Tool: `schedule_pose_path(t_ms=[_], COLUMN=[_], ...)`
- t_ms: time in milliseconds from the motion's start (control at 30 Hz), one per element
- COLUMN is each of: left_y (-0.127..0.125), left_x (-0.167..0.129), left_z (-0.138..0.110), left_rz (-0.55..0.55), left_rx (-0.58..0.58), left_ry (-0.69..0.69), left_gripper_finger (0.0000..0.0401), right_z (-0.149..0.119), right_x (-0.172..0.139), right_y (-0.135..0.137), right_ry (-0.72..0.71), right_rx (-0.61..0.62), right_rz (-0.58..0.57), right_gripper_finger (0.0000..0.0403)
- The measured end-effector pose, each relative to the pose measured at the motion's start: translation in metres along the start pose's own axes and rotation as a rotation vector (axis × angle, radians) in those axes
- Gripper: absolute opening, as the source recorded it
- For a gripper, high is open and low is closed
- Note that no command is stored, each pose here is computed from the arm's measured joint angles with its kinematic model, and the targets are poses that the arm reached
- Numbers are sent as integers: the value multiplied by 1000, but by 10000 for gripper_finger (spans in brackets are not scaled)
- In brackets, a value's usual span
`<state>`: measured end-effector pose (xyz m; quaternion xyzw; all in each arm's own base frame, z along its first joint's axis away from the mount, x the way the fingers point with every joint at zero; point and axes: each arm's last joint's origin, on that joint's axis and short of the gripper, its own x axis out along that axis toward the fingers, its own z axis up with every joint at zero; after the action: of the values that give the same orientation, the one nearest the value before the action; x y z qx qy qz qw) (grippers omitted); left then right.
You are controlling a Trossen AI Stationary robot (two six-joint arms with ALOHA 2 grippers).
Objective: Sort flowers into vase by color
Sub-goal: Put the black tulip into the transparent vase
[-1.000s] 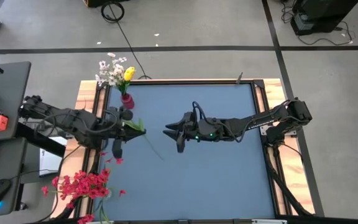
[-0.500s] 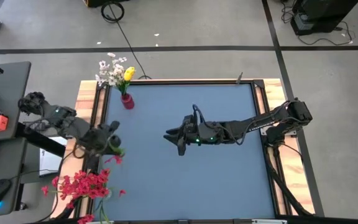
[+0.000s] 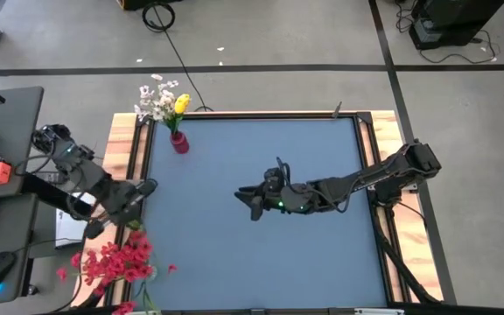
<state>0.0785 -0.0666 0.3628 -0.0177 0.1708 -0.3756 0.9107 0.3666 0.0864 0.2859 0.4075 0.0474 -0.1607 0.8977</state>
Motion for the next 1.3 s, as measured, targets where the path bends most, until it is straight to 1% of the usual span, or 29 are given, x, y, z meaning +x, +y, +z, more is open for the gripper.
schedule_pose_path(t_ms=[100, 267, 567, 1033, 1300], left_y=[-4, -8, -13, -14, -14], left_x=[0, 0, 3, 15, 15], left_z=[4, 4, 2, 0, -2], left_rz=[-73, -120, -206, -214, -212], left_rx=[43, 89, 93, 95, 93], left_ry=[-36, -36, 0, 53, 72], left_gripper_finger=[12, 12, 13, 15, 34], right_z=[-5, -12, -18, -19, -19], right_x=[-4, -10, -16, -17, -16], right_y=[4, 9, 13, 14, 14], right_ry=[-25, -68, -105, -107, -104], right_rx=[32, 70, 92, 91, 87], right_rz=[-14, -35, -51, -50, -49], right_gripper_finger=[154, 154, 154, 154, 154])
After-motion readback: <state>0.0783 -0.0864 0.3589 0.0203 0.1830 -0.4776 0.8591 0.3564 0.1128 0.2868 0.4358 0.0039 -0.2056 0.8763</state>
